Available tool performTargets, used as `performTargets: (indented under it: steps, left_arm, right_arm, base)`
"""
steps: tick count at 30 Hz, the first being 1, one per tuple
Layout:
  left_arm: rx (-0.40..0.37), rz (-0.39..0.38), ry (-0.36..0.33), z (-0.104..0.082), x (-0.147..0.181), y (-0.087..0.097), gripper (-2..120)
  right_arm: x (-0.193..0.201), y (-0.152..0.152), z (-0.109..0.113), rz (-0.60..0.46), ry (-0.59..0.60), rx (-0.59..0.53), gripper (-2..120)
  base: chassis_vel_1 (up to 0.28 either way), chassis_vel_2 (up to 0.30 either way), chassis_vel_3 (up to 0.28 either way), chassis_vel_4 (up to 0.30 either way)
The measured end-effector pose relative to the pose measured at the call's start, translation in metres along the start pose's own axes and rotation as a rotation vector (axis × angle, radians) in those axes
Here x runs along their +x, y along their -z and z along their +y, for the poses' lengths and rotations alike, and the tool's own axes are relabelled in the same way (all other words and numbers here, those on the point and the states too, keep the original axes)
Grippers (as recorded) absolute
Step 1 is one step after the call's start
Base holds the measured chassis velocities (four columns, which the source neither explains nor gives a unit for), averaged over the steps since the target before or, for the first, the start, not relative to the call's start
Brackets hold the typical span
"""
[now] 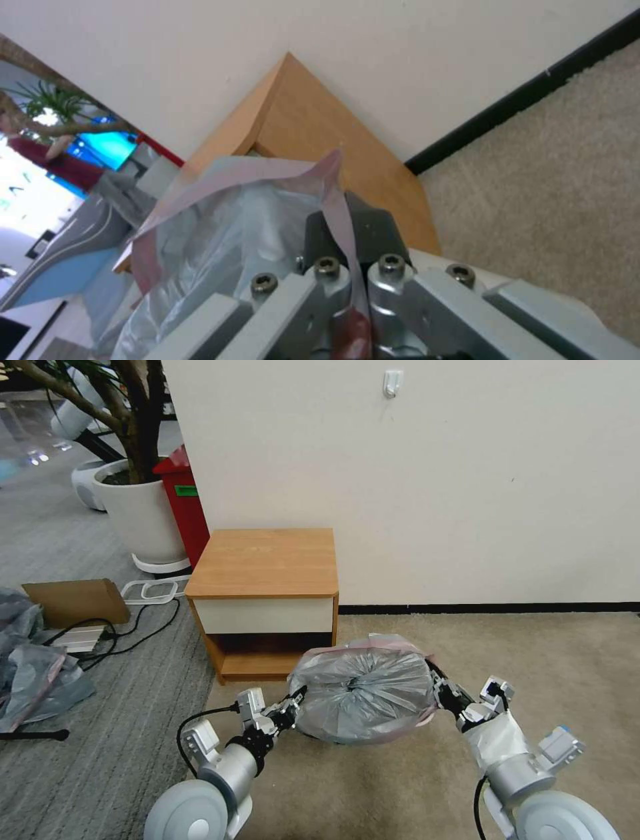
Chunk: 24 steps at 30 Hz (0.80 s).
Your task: Pick up the garbage bag from the table and place it over the trash can.
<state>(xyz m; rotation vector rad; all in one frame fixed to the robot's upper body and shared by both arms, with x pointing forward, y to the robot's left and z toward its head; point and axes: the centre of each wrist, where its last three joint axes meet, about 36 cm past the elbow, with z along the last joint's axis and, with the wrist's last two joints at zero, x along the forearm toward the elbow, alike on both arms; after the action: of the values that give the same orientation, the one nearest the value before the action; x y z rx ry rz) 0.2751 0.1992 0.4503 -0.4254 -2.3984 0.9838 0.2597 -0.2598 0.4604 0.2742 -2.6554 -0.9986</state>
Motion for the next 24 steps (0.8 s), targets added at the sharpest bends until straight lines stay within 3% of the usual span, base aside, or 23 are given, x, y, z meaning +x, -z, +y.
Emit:
performTargets:
  steps: [6, 13, 17, 20, 22, 24]
  left_arm:
    - [0.052, 0.008, -0.019, 0.002, 0.0, 0.002, 9]
    - [0.184, 0.063, -0.047, 0.012, -0.007, 0.002, 9]
    - [0.165, 0.09, -0.054, 0.016, -0.008, 0.002, 9]
    - [0.056, 0.112, -0.068, 0.023, -0.007, -0.001, 9]
    - [0.056, 0.112, -0.068, 0.023, -0.007, -0.001, 9]
    - [-0.015, 0.123, -0.088, 0.026, -0.005, -0.002, 9]
  right_arm:
    - [0.0, -0.004, -0.004, 0.024, 0.018, -0.015, 0]
    - [-0.004, -0.011, -0.003, 0.074, 0.063, -0.106, 0]
    - [-0.008, -0.009, -0.002, 0.103, 0.079, -0.198, 0]
    - [-0.009, -0.005, -0.007, 0.12, 0.082, -0.272, 0]
    - [-0.009, -0.005, -0.007, 0.12, 0.082, -0.272, 0]
    - [-0.011, -0.001, -0.016, 0.129, 0.065, -0.308, 0]
  base:
    - [0.0, 0.0, 0.0, 0.0]
    - [0.0, 0.0, 0.0, 0.0]
    - [0.0, 0.0, 0.0, 0.0]
    - [0.0, 0.0, 0.0, 0.0]
    - [0.0, 0.0, 0.0, 0.0]
    - [0.0, 0.0, 0.0, 0.0]
